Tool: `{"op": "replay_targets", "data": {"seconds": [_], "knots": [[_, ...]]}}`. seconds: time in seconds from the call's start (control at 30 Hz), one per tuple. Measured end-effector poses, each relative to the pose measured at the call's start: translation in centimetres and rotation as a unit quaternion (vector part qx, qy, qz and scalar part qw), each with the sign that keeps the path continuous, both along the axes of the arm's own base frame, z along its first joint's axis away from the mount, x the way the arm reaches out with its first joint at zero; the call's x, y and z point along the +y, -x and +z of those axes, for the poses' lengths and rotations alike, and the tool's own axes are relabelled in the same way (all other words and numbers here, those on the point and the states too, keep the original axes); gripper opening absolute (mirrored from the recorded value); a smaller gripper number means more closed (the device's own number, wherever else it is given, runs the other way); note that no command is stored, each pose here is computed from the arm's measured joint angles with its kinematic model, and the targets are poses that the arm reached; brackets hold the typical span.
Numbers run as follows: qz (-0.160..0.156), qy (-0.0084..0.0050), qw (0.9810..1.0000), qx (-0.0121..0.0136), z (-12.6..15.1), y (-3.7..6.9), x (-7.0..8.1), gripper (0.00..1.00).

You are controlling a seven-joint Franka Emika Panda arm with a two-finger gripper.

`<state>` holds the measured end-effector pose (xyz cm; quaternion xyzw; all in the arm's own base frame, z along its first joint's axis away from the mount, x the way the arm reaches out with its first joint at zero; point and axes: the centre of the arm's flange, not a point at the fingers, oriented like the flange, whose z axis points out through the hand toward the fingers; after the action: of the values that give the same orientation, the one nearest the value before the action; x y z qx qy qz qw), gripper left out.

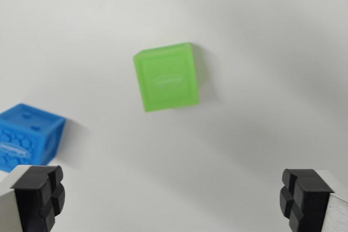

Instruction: Stack cube

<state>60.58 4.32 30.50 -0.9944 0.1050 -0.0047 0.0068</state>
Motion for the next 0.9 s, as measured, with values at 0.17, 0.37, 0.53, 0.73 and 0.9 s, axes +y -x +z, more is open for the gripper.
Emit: {"op": "replay_targets", "data": {"seconds": [0.17, 0.37, 0.53, 0.73, 0.9], "knots": [[0.039, 0.0022, 0.9992, 0.0037, -2.0, -0.2, 0.5, 1.00], [0.088, 0.0048, 0.9961, 0.0076, -4.5, -0.5, 1.2, 1.00], [0.095, 0.0046, 0.9955, 0.0072, -6.2, -0.6, 1.3, 1.00], [0.096, 0.0041, 0.9953, 0.0081, -9.1, -0.6, 1.3, 1.00], [0.097, 0.0040, 0.9953, 0.0081, -10.9, -0.5, 1.3, 1.00]]}}
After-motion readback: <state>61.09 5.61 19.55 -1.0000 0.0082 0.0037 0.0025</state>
